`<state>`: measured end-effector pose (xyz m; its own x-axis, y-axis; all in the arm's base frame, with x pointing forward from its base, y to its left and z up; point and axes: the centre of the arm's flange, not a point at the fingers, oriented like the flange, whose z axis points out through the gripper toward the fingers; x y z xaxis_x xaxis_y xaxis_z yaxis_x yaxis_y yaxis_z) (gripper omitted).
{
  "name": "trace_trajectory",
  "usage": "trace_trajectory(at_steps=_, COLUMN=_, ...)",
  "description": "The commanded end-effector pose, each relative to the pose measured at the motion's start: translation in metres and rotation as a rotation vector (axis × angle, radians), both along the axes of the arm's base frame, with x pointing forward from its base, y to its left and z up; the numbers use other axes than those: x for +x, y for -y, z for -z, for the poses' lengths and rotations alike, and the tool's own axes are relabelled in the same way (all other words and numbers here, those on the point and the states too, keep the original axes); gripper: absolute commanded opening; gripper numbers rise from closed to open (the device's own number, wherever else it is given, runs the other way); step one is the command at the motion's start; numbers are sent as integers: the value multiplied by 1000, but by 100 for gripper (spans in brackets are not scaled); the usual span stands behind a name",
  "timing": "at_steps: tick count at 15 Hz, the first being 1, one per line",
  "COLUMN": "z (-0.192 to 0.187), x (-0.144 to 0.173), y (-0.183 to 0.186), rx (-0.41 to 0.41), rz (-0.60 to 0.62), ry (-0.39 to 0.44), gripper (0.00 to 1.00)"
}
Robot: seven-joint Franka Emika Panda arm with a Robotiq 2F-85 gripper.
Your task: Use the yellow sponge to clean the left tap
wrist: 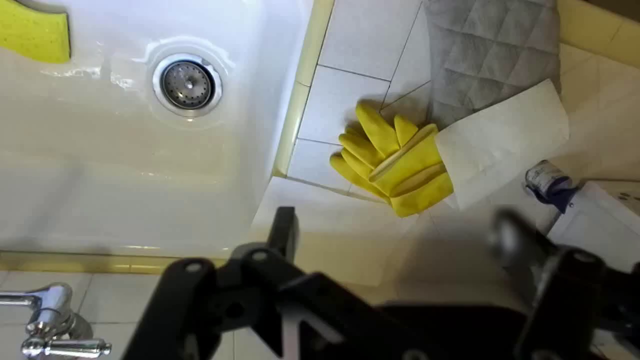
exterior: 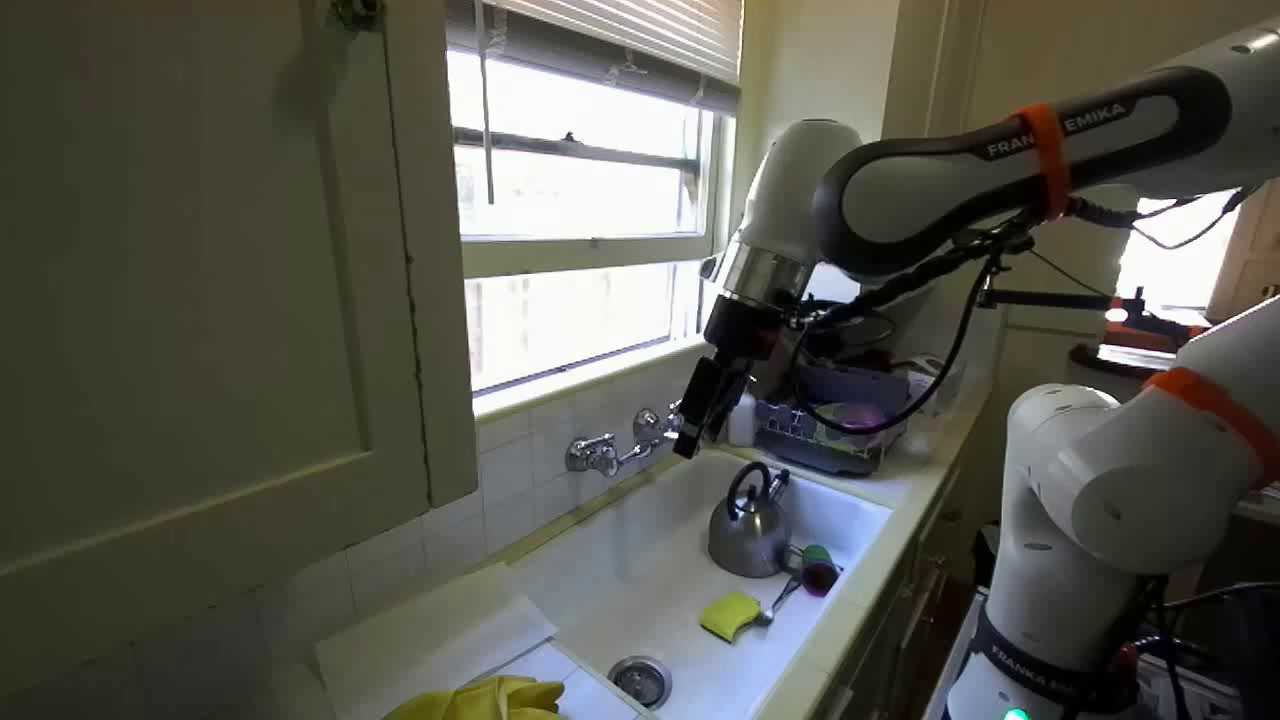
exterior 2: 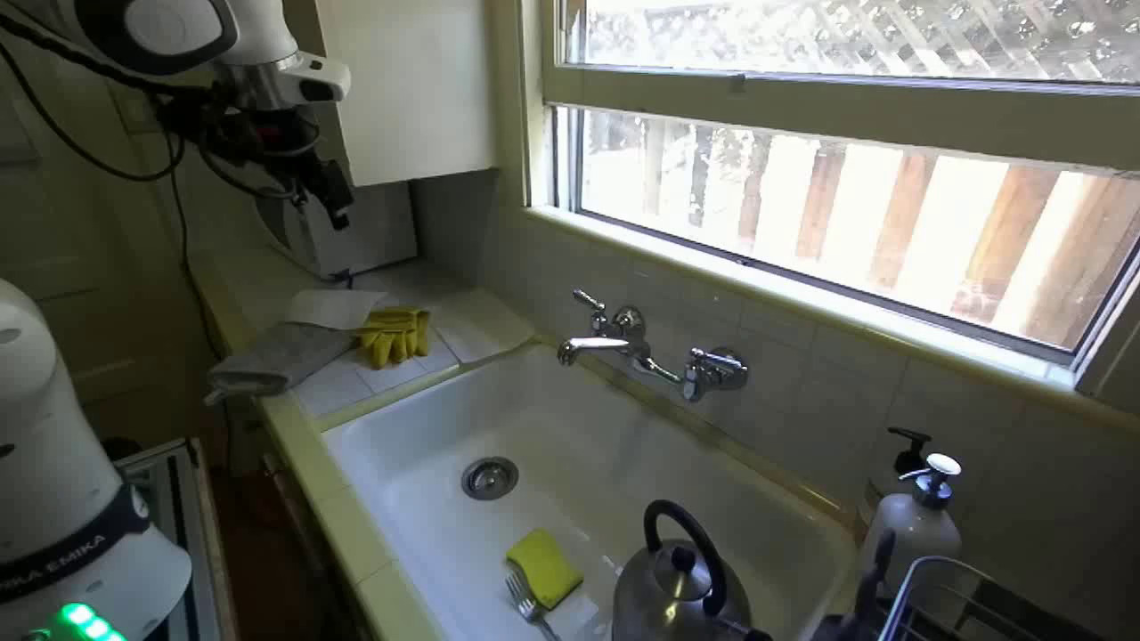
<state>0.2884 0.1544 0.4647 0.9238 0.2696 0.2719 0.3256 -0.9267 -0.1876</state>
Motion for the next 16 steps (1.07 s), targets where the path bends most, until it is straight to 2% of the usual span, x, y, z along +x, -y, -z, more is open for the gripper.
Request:
trace_trajectory(at_steps=1, z=9, x=-2, y=2, rx=-8, rz=1, ry=-18, gripper=100)
trace_trajectory(at_steps=3, z=25, x=-5, y=4, rx=-23, rz=3, ry=-50, gripper=100)
trace_trajectory(at_steps=9, z=27, x=-4, y=4, rx=-25, rz=3, ry=-58, gripper=100)
trace_trajectory(at_steps=11, z=44, x=8, y=26, rx=-42, rz=129, ry=-66, gripper=100)
trace_trajectory(at_steps=16, z=84, x=34, y=111, rx=-66, rz=402, ry=-115, gripper=100)
